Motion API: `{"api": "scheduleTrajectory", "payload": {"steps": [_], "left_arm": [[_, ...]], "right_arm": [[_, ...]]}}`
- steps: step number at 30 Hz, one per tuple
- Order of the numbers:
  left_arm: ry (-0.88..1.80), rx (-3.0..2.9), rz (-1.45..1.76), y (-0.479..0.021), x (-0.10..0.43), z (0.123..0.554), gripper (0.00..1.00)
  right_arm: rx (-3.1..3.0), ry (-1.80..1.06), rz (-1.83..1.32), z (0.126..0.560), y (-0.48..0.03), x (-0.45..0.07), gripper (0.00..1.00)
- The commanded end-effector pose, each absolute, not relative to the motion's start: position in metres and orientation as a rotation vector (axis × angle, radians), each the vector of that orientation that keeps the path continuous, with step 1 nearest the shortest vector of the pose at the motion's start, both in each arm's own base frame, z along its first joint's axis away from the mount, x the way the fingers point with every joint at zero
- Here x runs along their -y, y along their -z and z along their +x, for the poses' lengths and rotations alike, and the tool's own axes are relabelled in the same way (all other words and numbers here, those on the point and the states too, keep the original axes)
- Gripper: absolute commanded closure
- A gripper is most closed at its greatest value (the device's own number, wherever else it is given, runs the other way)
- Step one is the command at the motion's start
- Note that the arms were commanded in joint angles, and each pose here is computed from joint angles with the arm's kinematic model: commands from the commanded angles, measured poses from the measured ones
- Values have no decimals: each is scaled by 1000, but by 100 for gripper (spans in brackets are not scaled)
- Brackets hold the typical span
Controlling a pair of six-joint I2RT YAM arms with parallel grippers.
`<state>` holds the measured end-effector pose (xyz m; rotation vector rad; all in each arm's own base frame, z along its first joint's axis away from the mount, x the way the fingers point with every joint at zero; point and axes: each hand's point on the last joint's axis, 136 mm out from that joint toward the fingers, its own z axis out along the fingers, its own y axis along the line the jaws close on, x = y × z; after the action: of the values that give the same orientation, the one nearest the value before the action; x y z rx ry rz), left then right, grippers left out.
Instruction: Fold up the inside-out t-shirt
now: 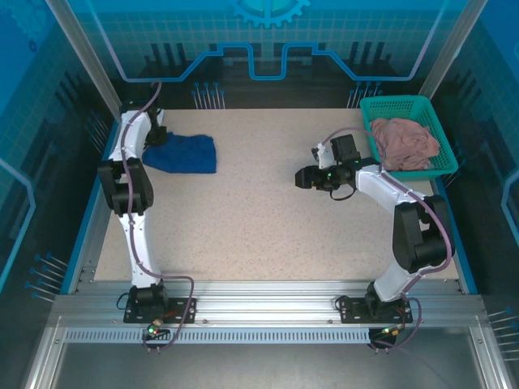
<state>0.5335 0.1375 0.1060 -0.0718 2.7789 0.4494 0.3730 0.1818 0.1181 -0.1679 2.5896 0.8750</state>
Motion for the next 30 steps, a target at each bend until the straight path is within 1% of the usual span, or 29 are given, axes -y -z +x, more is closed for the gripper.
{"api": "scheduleTrajectory", "payload": {"steps": [1,2,3,6,9,11,13,15,17,20,23,27,30], "left_arm": [[-836,-2769,-12,-111,-180,534,62],[-875,-2749,-24,-112,-185,539,49],[-898,-2728,-42,-117,-187,542,42],[-901,-2642,-134,-142,-186,547,26],[-810,-2539,-241,-179,-175,543,14],[-718,-2464,-309,-202,-159,530,7],[-582,-2377,-359,-218,-134,514,1],[-432,-2276,-398,-232,-108,492,1],[-248,-2178,-431,-236,-80,466,1],[-9,-2023,-468,-233,-47,429,1],[123,-1921,-504,-212,-28,394,1],[121,-1871,-526,-180,-27,363,1],[22,-1960,-500,-146,-33,351,1]], "right_arm": [[-2575,-919,-183,374,-124,-189,37],[-2575,-910,-183,374,-124,-188,37],[-2578,-899,-180,373,-124,-187,37],[-2569,-832,-181,374,-130,-180,36],[-2543,-605,-229,376,-140,-162,33],[-2502,-331,-282,376,-150,-144,28],[-2451,-131,-309,375,-160,-130,24],[-2403,-16,-290,374,-171,-117,17],[-2354,66,-248,372,-179,-103,1],[-2290,158,-176,369,-184,-84,0],[-2259,251,-73,367,-180,-59,0],[-2160,288,-106,372,-164,-44,0],[-2074,261,-110,378,-149,-37,0]]}}
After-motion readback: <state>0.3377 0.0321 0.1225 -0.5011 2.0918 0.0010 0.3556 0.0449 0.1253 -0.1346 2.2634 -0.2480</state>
